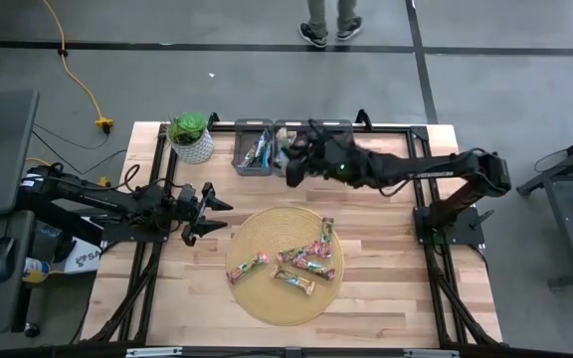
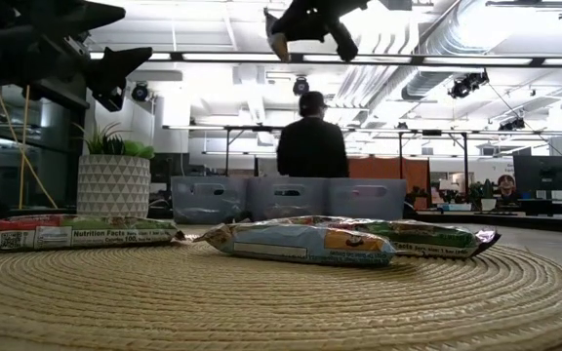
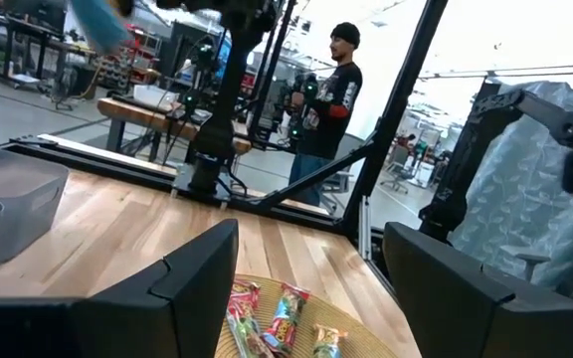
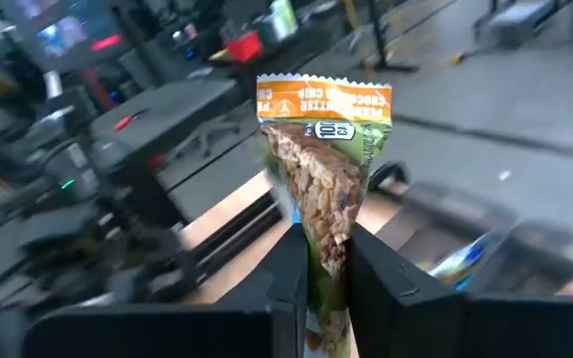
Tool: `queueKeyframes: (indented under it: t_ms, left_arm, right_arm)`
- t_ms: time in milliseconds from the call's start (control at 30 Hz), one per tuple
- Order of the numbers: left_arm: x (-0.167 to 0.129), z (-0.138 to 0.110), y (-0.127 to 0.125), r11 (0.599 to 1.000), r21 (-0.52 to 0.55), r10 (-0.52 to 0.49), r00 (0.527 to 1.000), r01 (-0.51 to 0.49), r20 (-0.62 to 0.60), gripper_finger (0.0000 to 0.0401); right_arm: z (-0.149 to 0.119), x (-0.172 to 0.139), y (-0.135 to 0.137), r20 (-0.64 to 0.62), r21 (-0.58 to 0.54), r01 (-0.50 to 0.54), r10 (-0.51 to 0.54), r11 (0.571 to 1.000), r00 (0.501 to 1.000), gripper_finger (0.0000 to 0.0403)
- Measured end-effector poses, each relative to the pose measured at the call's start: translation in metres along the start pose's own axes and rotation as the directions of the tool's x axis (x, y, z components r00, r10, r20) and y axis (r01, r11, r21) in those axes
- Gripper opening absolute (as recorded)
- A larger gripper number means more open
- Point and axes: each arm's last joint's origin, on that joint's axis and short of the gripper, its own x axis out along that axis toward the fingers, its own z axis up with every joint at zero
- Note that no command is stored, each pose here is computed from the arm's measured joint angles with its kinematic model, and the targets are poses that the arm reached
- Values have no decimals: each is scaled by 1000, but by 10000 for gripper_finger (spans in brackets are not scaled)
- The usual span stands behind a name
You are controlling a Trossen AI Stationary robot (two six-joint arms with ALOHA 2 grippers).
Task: Pick and place Granola Bars by type
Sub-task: Put the yellow granola bar into the middle black bin
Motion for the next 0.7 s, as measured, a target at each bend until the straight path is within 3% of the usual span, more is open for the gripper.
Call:
queueKeyframes:
  t_ms: [167, 433, 567, 700]
  left_arm:
    - [0, 0, 0, 1000, -2, -1, 1000, 1, 0, 248]
    - [0, 0, 0, 1000, -1, 0, 1000, 0, 0, 248]
    - [0, 0, 0, 1000, -1, 1, 1000, -1, 0, 248]
    - [0, 0, 0, 1000, 0, 1, 1000, -1, 0, 248]
  right_arm:
    - [23, 9, -32, 62, -12, 83, -82, 997, 995, 39]
    - [42, 32, -93, 42, 3, 141, -141, 990, 989, 39]
    - [40, 43, -111, 9, 6, 156, -156, 988, 988, 38]
    - [41, 64, -111, -88, -45, 149, -152, 988, 984, 38]
